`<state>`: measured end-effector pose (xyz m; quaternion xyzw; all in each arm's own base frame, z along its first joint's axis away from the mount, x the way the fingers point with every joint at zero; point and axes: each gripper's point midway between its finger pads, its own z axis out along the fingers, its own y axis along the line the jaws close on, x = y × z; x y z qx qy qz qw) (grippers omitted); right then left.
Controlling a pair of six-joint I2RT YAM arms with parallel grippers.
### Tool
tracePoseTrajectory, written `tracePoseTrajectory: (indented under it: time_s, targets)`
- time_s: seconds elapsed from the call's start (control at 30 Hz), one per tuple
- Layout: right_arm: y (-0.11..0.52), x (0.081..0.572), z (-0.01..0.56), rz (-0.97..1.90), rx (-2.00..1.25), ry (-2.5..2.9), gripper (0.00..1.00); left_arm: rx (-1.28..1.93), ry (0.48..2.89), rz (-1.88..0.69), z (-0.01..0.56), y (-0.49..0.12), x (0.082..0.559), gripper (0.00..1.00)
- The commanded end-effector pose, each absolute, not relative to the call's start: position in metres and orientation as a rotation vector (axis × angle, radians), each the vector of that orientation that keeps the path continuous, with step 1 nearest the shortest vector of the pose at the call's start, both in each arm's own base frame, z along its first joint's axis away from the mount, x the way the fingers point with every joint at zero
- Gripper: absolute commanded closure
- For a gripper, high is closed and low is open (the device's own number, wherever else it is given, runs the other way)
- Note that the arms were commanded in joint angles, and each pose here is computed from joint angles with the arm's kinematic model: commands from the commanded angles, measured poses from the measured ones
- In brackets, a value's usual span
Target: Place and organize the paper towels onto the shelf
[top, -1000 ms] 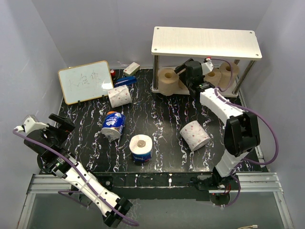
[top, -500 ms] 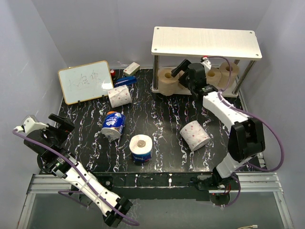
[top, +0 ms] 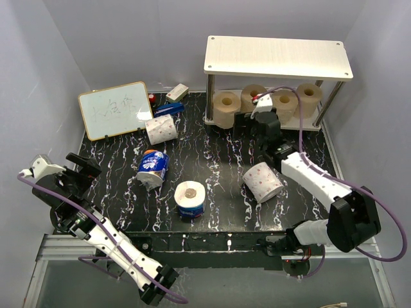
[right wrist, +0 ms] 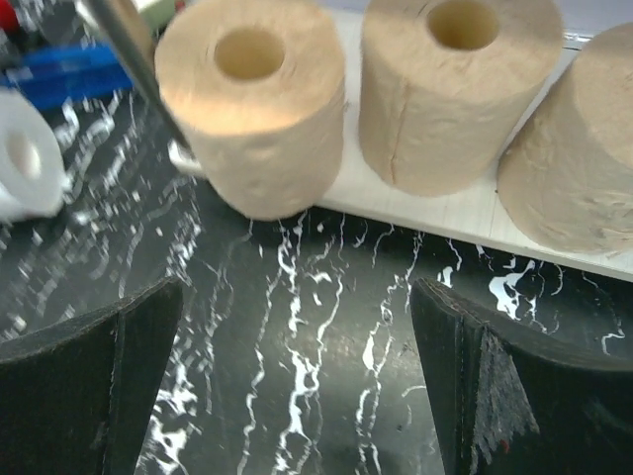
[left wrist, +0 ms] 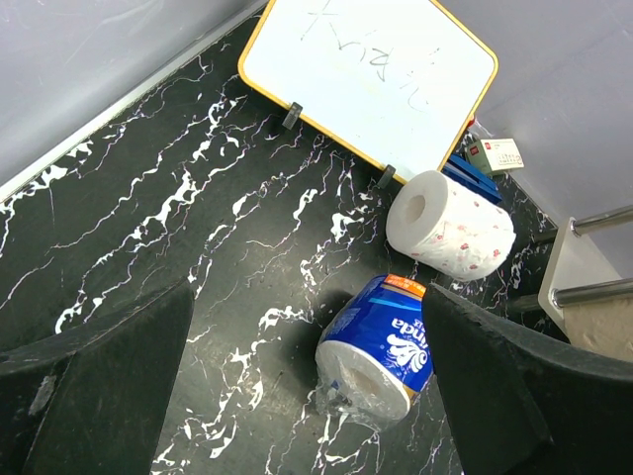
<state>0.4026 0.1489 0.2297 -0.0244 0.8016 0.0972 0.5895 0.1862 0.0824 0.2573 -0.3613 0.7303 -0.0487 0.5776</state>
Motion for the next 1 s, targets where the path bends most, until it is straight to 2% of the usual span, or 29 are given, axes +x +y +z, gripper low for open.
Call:
tracePoseTrajectory:
  time_s: [0.0, 0.1, 0.3, 0.57, 0.97]
  targets:
    - [0.151, 0.405, 0.254, 0.045, -0.230, 1.712, 0.02, -0.827, 1.715, -0.129, 0.258, 0.080, 0.187, 0.02]
    - [0.160, 0.408, 0.252, 0.047, -0.243, 1.694, 0.02, -0.830, 1.717, -0.130, 0.257, 0.080, 0.187, 0.02]
    - [0.171, 0.415, 0.249, -0.125, -0.287, 1.581, 0.02, -0.837, 1.718, -0.126, 0.257, 0.081, 0.187, 0.02]
    - [0.188, 0.435, 0.223, -0.142, -0.290, 1.590, 0.02, -0.856, 1.730, -0.131, 0.253, 0.084, 0.188, 0.02]
    - [0.196, 0.480, 0.209, -0.333, -0.288, 1.503, 0.02, -0.871, 1.742, -0.139, 0.250, 0.086, 0.190, 0.02]
